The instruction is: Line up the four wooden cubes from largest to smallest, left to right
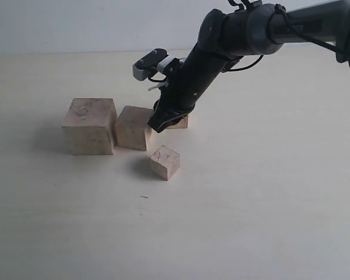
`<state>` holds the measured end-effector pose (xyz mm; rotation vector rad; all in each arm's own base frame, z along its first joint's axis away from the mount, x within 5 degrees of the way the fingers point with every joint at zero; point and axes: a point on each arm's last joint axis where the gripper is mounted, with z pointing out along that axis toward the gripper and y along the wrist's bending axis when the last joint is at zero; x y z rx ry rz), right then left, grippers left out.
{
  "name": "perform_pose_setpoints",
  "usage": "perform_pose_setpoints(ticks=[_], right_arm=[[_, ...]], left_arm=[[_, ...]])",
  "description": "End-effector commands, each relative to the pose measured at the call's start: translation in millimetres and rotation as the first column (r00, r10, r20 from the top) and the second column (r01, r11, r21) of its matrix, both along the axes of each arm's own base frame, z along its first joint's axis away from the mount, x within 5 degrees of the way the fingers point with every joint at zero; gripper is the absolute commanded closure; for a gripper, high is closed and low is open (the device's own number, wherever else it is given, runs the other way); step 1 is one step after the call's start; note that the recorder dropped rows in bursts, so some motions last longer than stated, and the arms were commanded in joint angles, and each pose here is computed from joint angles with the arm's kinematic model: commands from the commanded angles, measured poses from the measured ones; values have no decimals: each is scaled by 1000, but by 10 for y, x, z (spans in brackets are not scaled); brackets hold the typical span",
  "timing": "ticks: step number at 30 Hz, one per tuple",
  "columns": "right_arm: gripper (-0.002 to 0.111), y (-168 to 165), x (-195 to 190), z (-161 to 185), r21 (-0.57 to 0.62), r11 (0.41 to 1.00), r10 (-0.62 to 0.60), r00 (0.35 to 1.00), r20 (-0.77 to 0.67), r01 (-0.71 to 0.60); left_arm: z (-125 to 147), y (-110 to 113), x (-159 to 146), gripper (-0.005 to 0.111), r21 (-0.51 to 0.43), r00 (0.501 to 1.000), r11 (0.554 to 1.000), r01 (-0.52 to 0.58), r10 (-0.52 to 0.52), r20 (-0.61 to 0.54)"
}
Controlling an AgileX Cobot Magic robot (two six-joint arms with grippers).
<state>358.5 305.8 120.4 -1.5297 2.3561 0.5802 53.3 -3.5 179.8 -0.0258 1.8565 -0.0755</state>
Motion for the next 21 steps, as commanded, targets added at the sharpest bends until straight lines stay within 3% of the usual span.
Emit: perform_pose_setpoints(ticks=[1,15,21], right_arm=[[82,10,41,-19,12,1000,-14,999,41,14],[82,50,5,12,71,997,-19,1000,-18,20],[82,41,4,237,92,996,-6,999,33,3]], left_arm=[[15,2,-1,107,1,1000,1000,-2,2,19],[15,2,-1,107,1,1000,1000,-2,2,19],[15,2,-1,107,1,1000,1000,-2,2,19]])
